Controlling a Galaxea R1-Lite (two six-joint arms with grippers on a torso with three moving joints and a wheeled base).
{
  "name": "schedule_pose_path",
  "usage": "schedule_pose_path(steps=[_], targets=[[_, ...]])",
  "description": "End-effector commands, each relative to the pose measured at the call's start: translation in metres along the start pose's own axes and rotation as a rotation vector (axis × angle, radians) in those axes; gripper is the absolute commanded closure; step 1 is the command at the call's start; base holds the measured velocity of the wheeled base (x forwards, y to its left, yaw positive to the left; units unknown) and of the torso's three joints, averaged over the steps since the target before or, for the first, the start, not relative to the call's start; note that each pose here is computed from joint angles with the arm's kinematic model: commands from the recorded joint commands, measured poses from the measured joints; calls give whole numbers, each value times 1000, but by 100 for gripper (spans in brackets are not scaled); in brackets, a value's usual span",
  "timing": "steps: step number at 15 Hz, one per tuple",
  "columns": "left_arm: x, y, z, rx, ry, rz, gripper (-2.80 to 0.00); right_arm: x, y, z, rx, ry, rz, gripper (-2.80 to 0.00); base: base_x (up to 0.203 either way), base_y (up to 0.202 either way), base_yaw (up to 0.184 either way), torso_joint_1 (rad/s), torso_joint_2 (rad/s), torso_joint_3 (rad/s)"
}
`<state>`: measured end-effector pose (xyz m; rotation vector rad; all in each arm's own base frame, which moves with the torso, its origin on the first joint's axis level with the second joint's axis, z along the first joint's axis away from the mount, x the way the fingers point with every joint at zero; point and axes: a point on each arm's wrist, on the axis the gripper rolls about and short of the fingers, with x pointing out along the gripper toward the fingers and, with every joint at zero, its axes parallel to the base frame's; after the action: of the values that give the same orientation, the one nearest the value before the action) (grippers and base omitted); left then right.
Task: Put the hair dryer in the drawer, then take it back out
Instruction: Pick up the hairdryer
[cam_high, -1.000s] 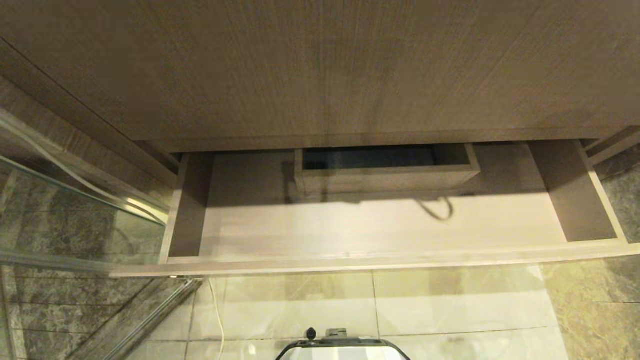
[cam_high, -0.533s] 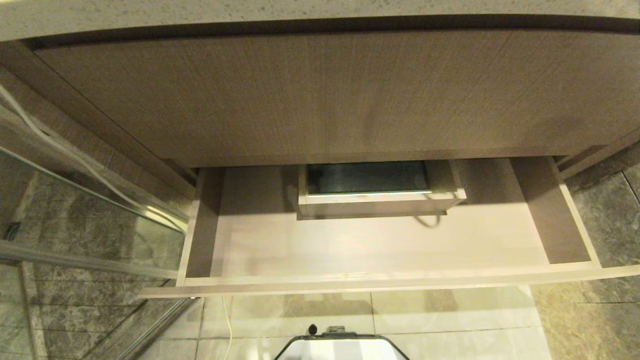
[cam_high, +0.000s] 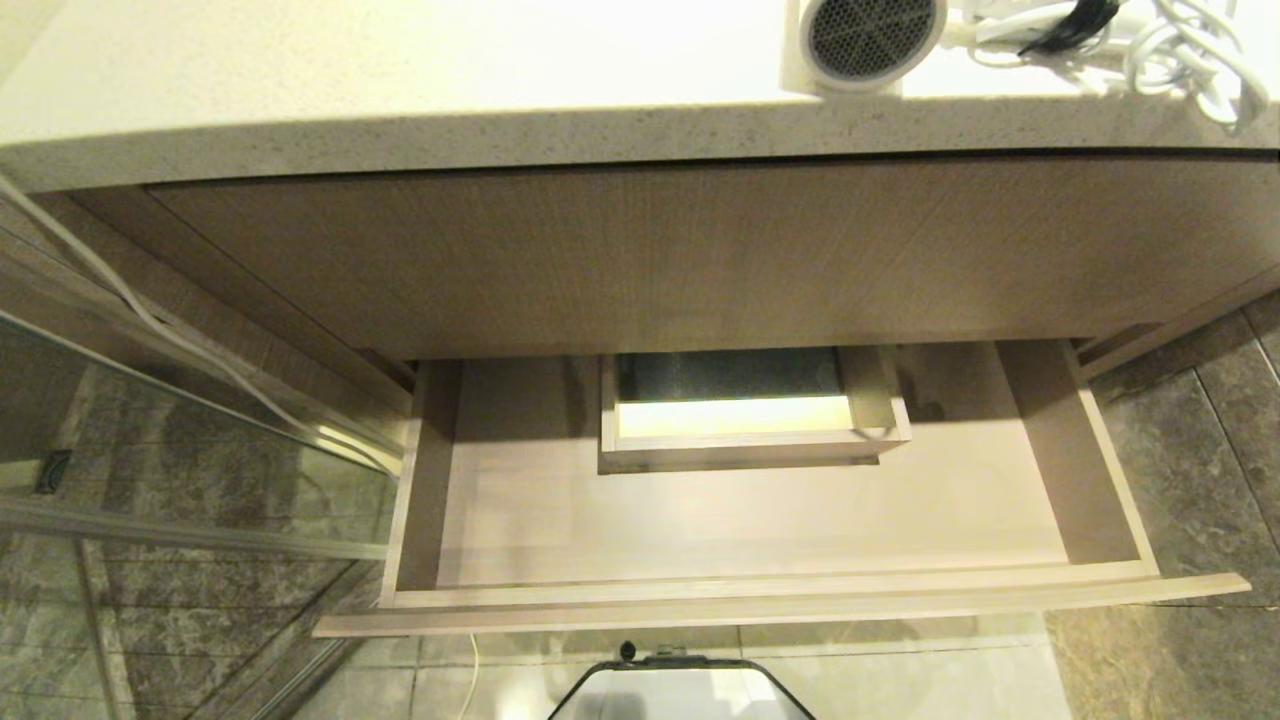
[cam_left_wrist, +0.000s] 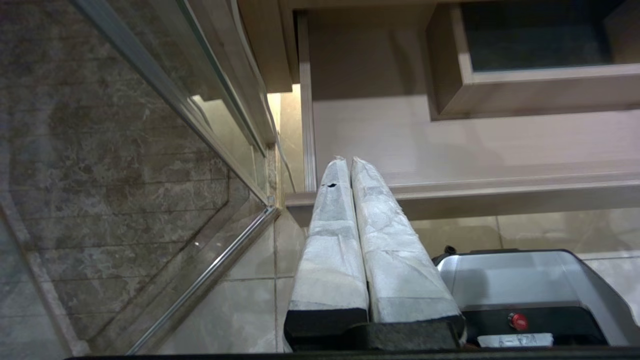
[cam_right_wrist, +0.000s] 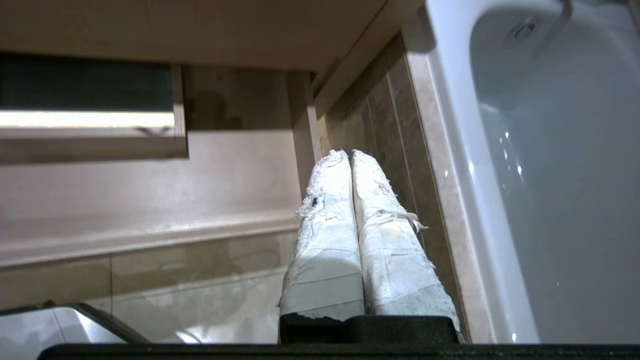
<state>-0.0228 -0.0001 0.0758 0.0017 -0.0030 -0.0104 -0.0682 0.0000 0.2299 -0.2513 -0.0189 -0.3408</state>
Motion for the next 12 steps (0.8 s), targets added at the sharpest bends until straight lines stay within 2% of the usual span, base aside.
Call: schedule_pose_path(steps=[1, 12], targets=[[0, 0, 0, 0, 0, 0, 0, 0, -1, 5, 1, -11, -4, 0, 0, 0, 0, 301, -530, -244], [0, 0, 0, 0, 0, 0, 0, 9, -7, 36, 13, -66, -17, 0, 0, 0, 0, 305, -571, -269]])
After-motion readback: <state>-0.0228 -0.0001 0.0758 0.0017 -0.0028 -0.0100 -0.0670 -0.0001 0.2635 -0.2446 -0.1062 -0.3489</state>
